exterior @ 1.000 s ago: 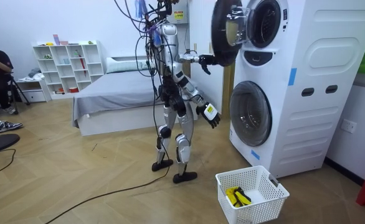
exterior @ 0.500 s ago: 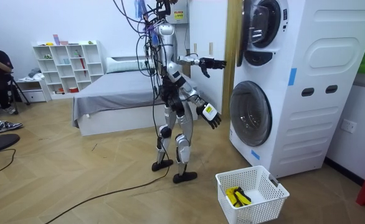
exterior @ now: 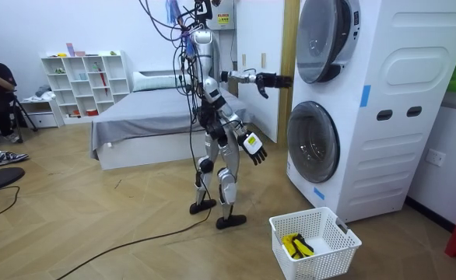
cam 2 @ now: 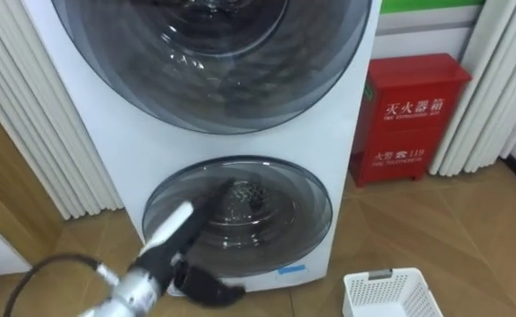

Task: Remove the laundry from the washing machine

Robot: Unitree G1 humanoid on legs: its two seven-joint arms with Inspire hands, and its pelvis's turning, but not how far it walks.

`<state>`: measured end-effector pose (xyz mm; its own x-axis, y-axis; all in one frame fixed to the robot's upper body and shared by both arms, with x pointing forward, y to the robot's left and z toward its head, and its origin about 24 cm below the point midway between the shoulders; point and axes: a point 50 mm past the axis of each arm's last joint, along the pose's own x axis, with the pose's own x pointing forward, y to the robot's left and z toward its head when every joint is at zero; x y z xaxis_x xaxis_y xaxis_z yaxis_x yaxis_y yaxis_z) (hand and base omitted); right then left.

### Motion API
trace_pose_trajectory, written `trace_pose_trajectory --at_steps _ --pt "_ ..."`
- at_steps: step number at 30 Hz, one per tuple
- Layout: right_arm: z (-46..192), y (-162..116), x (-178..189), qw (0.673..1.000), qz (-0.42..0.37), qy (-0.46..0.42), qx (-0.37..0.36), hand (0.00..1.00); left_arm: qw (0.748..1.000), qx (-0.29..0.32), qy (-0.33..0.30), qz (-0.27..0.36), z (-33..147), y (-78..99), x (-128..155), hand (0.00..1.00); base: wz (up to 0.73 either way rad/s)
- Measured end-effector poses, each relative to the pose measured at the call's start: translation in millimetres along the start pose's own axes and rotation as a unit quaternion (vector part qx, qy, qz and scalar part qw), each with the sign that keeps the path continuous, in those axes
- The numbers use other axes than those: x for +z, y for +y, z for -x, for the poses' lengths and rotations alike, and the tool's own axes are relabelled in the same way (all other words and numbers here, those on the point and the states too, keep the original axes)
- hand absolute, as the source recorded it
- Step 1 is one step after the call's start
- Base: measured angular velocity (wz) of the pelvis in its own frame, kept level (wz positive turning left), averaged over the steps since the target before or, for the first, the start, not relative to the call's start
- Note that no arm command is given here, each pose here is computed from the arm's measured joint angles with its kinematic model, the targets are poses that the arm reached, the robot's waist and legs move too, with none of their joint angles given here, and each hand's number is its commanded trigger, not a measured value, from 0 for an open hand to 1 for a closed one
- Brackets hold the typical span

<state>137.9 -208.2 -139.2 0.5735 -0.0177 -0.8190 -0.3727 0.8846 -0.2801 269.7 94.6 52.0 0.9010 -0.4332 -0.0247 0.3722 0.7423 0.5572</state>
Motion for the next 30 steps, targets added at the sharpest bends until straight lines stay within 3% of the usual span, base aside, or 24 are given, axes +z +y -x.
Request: trace_pose_trajectory --at_steps 5,8,10,12,13,15,16,18,25,27,30 --pt "1 -1 6 1.000 0.004 -0.010 -0.002 0.00 1.000 -0.003 0.010 0.004 -5.4 -1.8 -4 0.00 -0.15" --pt "1 -1 11 1.000 0.004 -0.020 -0.004 0.00 0.997 -0.019 0.068 0.019 2.7 -12.6 -31 0.00 -0.05" --pt "1 1 11 1.000 0.000 -0.020 -0.002 0.00 0.989 -0.036 0.137 0.036 21.0 -27.1 -63 0.00 -0.11" --pt "2 7 7 1.000 -0.010 -0.015 0.003 0.00 0.964 -0.055 0.251 0.062 64.6 -48.6 -109 0.00 -0.12" --pt "2 9 3 1.000 -0.015 -0.009 0.006 0.00 0.955 -0.061 0.283 0.069 77.5 -54.6 -121 0.00 -0.06" --pt "6 15 -13 0.999 -0.022 0.020 0.013 0.00 0.906 -0.076 0.405 0.093 131.4 -75.1 -161 0.00 0.07" --pt "6 15 -16 0.999 -0.025 0.025 0.014 0.00 0.894 -0.076 0.430 0.098 143.9 -78.0 -168 0.00 0.14" --pt "7 16 -23 0.998 -0.046 0.040 0.012 0.00 0.850 -0.059 0.511 0.114 188.7 -85.0 -187 0.00 0.14" --pt "9 20 -36 0.995 -0.084 0.061 0.012 0.00 0.768 0.026 0.632 0.097 271.8 -88.5 -201 0.00 0.18" --pt "12 22 -44 0.989 -0.128 0.077 0.009 0.00 0.734 0.011 0.673 0.088 298.6 -102.1 -197 0.00 0.02" --pt "17 26 -59 0.973 -0.206 0.102 0.000 0.00 0.689 -0.002 0.716 0.109 321.6 -121.0 -189 0.00 0.03"
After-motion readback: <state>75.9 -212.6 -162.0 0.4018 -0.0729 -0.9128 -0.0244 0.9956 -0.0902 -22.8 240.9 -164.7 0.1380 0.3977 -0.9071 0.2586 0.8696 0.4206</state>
